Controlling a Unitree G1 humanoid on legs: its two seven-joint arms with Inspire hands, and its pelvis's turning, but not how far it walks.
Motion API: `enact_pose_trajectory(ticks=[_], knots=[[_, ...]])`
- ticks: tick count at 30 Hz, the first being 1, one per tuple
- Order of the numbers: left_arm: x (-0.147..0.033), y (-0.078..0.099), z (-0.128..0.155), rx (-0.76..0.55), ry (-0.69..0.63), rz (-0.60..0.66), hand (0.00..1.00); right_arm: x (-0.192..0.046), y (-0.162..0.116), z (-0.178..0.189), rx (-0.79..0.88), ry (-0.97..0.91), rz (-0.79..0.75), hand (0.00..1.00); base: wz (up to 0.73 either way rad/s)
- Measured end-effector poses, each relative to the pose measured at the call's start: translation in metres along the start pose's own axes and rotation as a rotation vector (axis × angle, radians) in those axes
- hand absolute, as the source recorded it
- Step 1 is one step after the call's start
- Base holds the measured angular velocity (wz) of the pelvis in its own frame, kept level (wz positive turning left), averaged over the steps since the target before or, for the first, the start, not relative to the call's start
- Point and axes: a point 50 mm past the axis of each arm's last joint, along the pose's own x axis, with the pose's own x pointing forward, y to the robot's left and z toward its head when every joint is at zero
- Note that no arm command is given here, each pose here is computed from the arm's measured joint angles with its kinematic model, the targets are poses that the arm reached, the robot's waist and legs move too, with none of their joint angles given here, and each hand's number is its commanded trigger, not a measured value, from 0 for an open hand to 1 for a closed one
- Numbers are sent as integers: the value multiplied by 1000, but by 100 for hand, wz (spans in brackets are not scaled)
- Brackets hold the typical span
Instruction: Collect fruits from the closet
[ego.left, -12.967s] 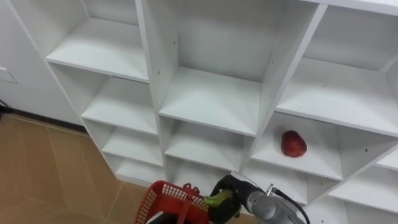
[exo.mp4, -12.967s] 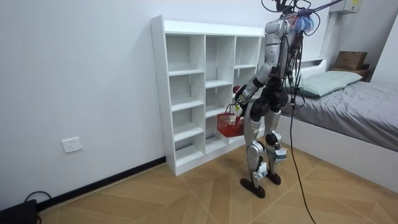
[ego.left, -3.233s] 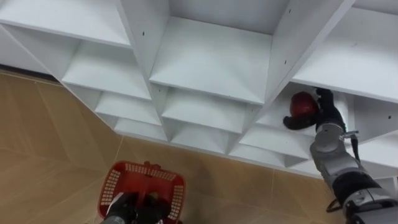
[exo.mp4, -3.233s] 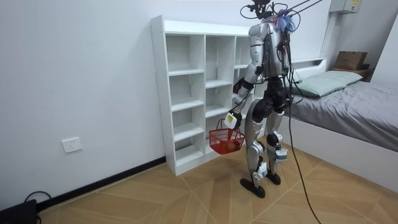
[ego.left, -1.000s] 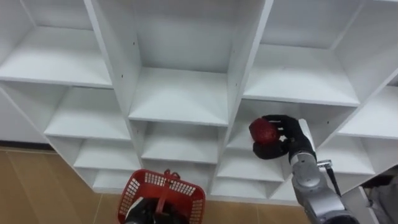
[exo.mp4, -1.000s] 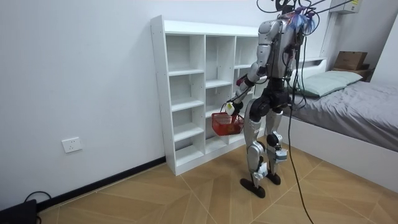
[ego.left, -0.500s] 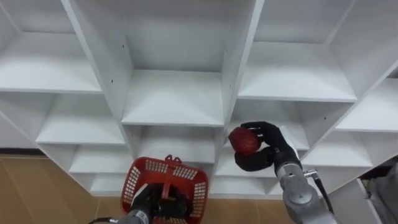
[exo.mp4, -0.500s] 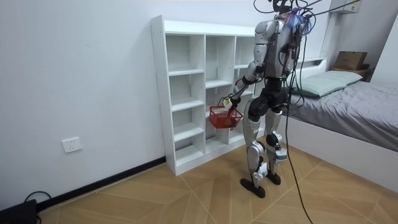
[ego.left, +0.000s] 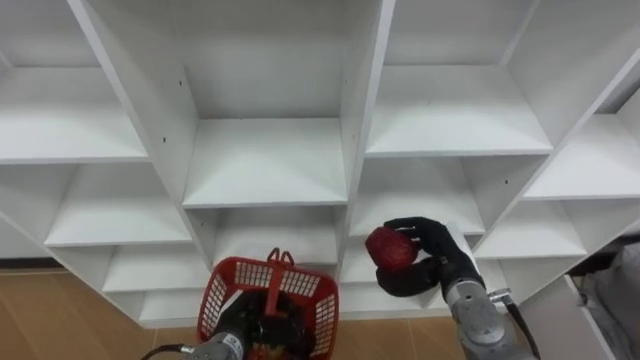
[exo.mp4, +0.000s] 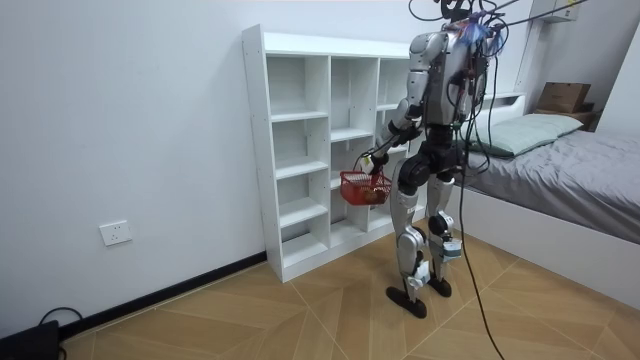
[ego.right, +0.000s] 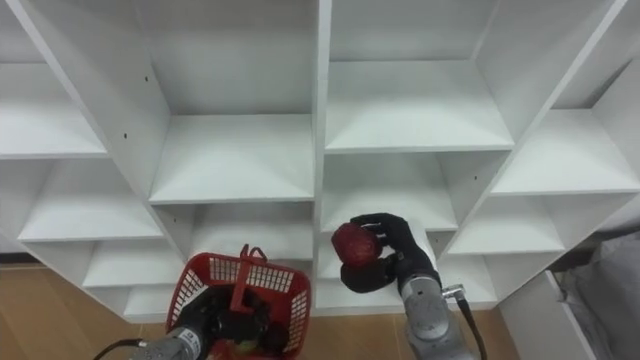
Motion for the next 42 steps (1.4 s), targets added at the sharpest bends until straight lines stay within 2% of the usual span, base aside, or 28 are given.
enact_pose_trajectory(ticks=[15,31,38,42], knots=[[0,-6,6,-7,-22,-2,100,-4,8,10,-58,-46,101,100,-6],[-2,-10,-8,-13,26,-12,100,-8,26,6,-120,-37,211,100,1],[-2,-7,-11,-9,39,-6,100,-12,39,-22,-137,77,278,100,0],[-2,-8,-11,-9,39,-14,100,-11,38,-22,-139,79,280,100,4]])
